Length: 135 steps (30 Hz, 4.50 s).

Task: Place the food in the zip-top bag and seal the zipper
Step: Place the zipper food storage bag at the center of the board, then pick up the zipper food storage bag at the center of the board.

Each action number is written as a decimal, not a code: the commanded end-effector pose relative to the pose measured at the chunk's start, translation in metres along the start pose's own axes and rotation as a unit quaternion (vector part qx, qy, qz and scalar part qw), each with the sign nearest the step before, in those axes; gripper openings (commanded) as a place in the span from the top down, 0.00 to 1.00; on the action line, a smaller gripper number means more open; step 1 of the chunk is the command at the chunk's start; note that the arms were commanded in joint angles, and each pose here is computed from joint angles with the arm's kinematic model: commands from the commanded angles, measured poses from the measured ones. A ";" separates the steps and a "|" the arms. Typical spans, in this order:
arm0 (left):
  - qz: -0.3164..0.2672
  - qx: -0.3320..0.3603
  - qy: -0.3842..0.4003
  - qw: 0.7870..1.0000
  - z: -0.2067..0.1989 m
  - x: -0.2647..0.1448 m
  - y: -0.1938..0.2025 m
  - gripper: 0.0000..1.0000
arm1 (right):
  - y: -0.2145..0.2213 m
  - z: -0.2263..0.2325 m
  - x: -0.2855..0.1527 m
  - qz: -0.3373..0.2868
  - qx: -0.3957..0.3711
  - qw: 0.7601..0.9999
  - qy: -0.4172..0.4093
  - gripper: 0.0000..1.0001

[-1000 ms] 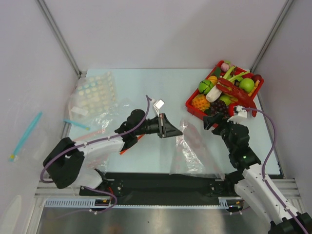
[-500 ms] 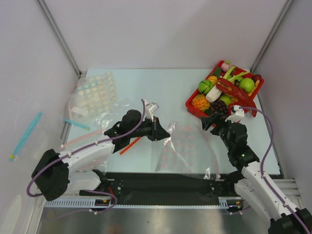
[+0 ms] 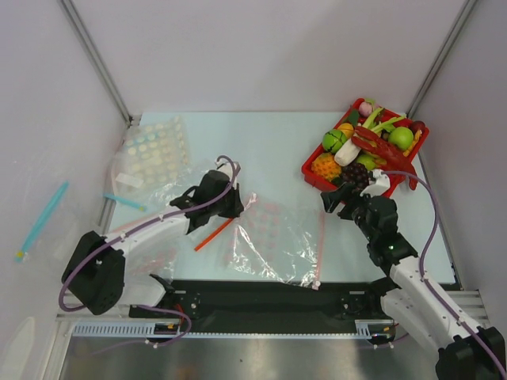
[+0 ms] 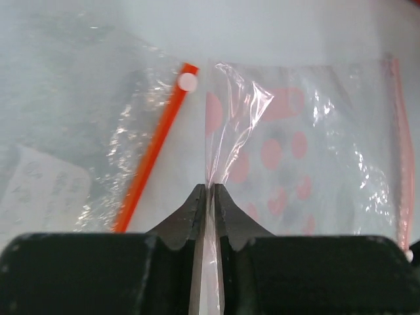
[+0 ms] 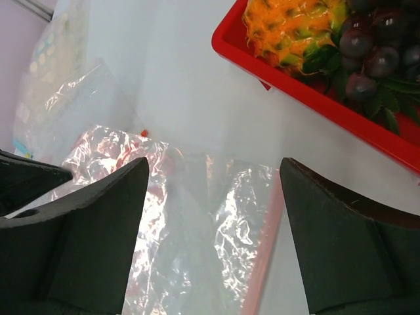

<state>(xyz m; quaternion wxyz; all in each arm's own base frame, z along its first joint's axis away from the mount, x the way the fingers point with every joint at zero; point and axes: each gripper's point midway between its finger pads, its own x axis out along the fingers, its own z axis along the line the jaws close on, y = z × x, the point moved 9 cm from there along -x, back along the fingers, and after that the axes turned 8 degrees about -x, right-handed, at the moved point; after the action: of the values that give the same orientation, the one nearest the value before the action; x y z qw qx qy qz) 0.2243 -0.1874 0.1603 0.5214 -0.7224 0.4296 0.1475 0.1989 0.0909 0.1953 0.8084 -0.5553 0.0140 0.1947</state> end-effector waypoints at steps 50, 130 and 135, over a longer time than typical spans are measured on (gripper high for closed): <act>-0.093 0.077 0.106 0.987 -0.076 0.014 0.013 0.11 | 0.106 0.002 0.020 0.247 0.070 0.966 -0.020 0.39; 0.108 0.069 0.161 0.979 -0.109 0.103 0.085 0.76 | 0.114 0.037 0.028 0.286 0.069 0.944 -0.147 0.90; 0.037 0.098 0.131 0.986 -0.114 0.071 0.059 0.74 | 0.101 0.034 0.018 0.250 0.055 0.959 -0.125 1.00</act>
<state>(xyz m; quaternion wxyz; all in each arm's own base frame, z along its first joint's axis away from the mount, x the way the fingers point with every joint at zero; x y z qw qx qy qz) 0.1958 -0.3308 0.0853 0.4941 -0.6517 0.5718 0.0653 0.1689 0.1568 0.0912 0.7411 -0.4451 0.1039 0.4918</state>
